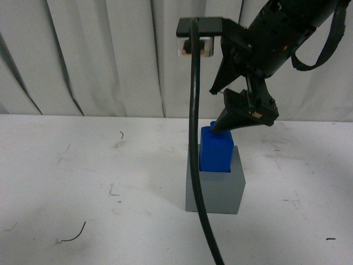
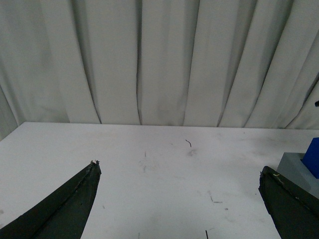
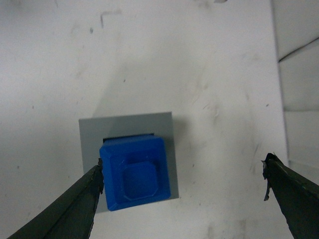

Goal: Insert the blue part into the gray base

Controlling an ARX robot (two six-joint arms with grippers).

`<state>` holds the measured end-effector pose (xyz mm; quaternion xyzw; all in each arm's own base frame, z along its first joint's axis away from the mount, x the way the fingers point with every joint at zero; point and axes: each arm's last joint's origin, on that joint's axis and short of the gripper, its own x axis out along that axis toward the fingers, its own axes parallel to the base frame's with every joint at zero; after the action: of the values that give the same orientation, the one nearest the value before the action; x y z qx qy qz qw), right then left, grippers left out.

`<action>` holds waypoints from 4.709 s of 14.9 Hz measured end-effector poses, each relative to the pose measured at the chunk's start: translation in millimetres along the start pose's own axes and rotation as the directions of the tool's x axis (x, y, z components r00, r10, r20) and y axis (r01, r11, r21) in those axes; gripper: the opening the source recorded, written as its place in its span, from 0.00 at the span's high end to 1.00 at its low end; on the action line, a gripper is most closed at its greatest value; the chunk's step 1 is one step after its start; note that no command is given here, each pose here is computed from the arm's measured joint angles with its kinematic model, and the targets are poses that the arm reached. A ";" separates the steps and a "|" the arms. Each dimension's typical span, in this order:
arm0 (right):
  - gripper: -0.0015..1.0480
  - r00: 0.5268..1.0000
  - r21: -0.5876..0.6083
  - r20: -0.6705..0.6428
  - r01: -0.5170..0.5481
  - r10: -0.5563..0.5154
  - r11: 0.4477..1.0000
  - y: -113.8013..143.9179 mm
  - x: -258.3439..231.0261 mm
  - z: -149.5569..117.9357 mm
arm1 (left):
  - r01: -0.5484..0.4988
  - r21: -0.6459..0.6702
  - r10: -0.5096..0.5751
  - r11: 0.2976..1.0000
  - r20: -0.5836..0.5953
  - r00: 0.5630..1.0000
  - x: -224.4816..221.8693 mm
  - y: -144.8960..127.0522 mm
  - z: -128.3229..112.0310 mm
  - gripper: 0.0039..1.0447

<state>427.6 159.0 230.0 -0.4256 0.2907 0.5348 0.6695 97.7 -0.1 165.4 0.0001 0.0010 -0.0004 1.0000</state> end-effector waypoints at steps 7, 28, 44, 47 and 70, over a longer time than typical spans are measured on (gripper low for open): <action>0.06 0.746 0.363 0.258 0.514 -0.614 0.777 22.5 -71.3 -34.5 | 0.000 0.000 0.000 1.000 0.000 1.000 0.0 0.0 0.0 0.06; 0.98 0.273 0.875 -0.066 0.479 -0.960 0.076 261.6 -119.1 -135.6 | 0.000 0.000 0.000 1.000 0.000 1.000 0.0 0.0 0.0 0.06; 0.98 0.249 0.875 -0.054 0.479 -0.967 0.074 308.2 -105.9 -146.4 | 0.000 0.000 0.000 1.000 0.000 1.000 0.0 0.0 0.0 0.06; 0.98 0.248 0.875 -0.054 0.479 -0.967 0.074 311.7 -106.7 -146.2 | 0.000 0.000 0.000 1.000 0.000 1.000 0.0 0.0 0.0 0.06; 0.06 0.256 0.877 -0.059 0.476 -0.965 0.073 324.3 -107.1 -147.1 | 0.000 0.000 0.000 1.000 0.000 1.000 0.0 0.0 0.0 0.06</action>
<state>97.1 0.5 167.6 -0.0049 -0.0032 0.0025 1.0000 97.7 -0.1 165.4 -0.0001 0.0010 -0.0004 1.0000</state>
